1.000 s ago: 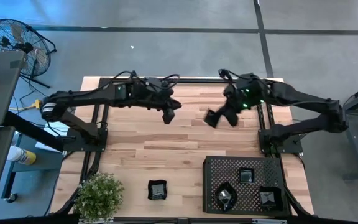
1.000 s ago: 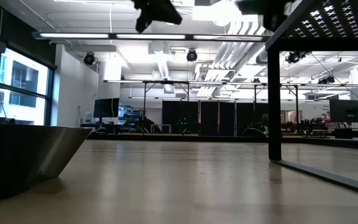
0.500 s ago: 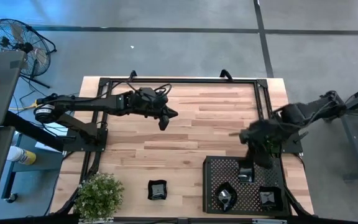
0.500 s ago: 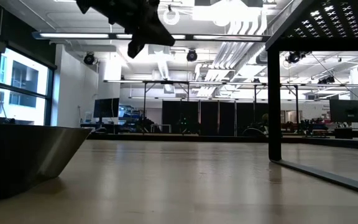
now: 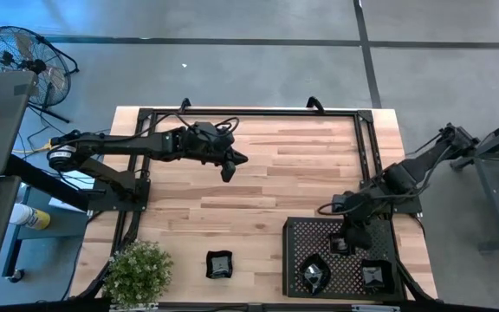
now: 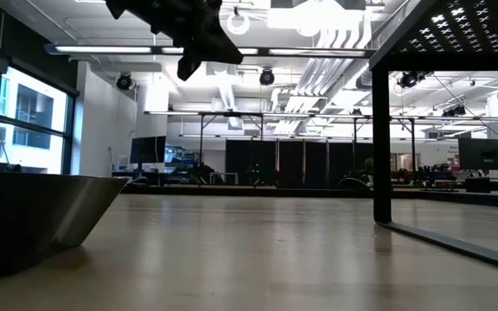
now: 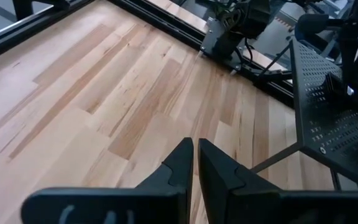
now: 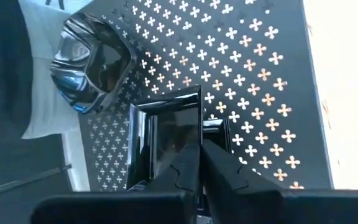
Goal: Pick & Place Mini shaped plates
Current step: Stack the black square plate on top of the black square plate on the shelf
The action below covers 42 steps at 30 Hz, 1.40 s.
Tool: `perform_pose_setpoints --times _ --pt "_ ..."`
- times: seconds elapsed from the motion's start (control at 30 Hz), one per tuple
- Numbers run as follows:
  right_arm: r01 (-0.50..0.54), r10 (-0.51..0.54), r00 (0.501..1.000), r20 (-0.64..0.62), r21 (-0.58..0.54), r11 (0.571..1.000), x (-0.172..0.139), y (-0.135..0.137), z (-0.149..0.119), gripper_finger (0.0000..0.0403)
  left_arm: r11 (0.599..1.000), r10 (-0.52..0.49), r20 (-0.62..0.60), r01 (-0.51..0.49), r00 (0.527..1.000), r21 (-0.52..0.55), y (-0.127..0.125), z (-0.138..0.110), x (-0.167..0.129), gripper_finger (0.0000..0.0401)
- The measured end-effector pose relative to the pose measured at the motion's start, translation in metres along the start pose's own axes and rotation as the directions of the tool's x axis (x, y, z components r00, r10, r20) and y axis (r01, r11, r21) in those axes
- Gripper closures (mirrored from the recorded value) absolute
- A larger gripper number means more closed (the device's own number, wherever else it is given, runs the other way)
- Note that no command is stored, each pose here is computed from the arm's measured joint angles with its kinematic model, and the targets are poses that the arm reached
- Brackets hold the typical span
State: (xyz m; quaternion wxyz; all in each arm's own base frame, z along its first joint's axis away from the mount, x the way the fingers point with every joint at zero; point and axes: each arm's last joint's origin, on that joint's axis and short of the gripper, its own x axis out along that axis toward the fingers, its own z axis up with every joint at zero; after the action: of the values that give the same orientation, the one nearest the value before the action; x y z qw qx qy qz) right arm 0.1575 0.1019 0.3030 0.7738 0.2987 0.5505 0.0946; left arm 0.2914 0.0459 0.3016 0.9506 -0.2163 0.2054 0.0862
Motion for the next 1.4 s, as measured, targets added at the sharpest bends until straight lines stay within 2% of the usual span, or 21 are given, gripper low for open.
perform_pose_setpoints --times 0.67,0.87,1.17,1.4 --pt "0.009 -0.010 0.998 -0.062 -0.016 1.000 -0.0022 0.0036 -0.0089 0.0372 1.000 0.010 -0.048 -0.009 0.999 0.019 0.0016 -0.0046 0.0000 0.0380" --pt "-0.031 0.027 0.993 -0.111 -0.038 0.999 -0.0026 0.0044 -0.0098 0.0399 1.000 -0.004 -0.052 0.005 0.999 0.019 0.0012 -0.0046 0.0000 0.0380" --pt "-0.065 0.060 0.988 -0.144 -0.030 0.997 -0.0035 0.0034 -0.0079 0.0400 1.000 -0.006 -0.053 0.007 0.999 0.019 0.0011 -0.0047 0.0000 0.0380" --pt "-0.062 0.059 0.989 -0.136 -0.020 0.998 -0.0041 0.0016 -0.0055 0.0354 1.000 0.012 -0.097 -0.010 0.995 0.016 0.0028 -0.0089 -0.0004 0.0380"
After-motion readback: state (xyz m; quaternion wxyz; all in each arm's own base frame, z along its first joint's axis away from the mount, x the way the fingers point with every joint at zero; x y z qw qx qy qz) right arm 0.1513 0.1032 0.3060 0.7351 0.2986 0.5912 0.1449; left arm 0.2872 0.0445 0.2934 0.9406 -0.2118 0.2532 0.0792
